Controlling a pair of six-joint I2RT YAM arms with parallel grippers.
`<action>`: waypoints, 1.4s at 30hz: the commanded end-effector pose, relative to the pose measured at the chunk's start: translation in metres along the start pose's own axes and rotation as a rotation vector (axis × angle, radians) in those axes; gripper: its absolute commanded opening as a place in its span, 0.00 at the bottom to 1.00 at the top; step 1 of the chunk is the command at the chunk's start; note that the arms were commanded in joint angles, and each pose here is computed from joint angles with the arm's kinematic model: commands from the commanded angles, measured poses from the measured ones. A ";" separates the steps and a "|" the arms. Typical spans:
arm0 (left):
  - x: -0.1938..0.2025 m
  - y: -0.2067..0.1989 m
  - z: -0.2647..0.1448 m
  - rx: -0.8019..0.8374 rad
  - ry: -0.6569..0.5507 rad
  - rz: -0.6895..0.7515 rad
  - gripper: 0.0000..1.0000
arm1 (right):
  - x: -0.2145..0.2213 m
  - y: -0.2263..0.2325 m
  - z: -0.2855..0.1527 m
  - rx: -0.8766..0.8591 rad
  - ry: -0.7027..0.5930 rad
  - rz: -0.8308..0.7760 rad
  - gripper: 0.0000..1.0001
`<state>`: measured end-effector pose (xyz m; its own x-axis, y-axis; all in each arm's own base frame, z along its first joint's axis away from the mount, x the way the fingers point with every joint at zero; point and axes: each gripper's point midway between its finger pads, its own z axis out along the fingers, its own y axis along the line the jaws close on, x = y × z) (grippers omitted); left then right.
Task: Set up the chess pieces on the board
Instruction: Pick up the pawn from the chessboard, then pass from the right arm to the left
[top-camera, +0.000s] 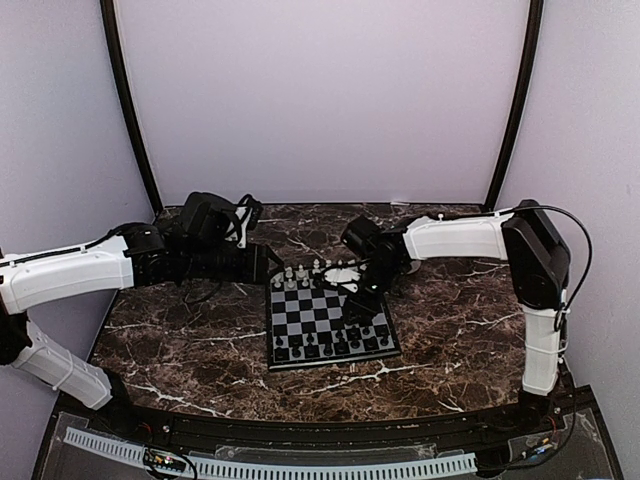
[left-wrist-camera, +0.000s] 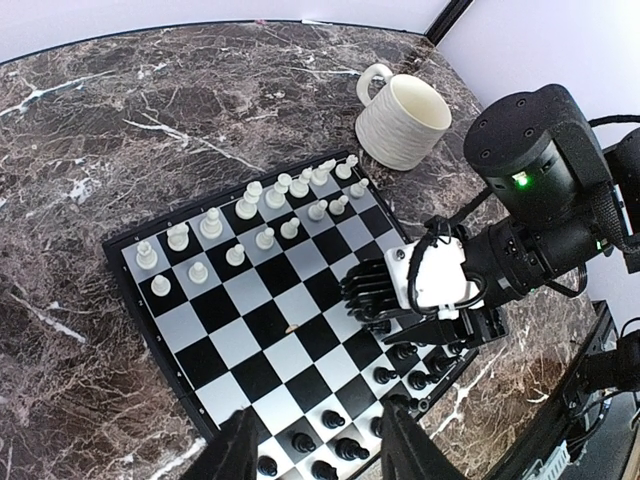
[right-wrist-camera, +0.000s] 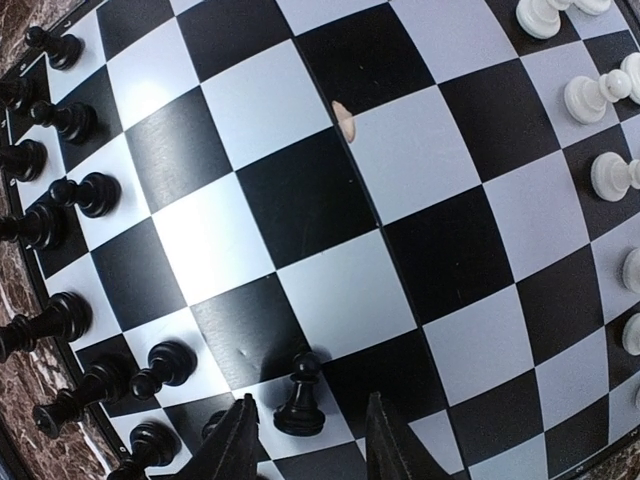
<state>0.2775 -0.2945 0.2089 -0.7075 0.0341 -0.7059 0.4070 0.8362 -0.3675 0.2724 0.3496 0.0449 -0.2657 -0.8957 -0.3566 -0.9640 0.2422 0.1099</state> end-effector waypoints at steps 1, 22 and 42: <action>-0.001 0.002 0.002 0.003 -0.006 0.001 0.44 | -0.001 0.000 0.005 0.007 0.021 0.003 0.36; 0.002 -0.002 0.015 0.068 0.018 -0.059 0.45 | 0.001 0.004 -0.002 0.088 0.028 -0.075 0.07; -0.011 -0.055 0.057 0.530 0.083 -0.404 0.45 | -0.073 0.032 -0.104 -0.033 -0.315 -0.083 0.06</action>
<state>0.3021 -0.3555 0.1924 -0.8663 -0.1741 -0.4682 0.3196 0.5273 -0.7873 0.2666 0.3765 0.1436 -0.1737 -0.7980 -0.5770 -0.9835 0.1703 0.0606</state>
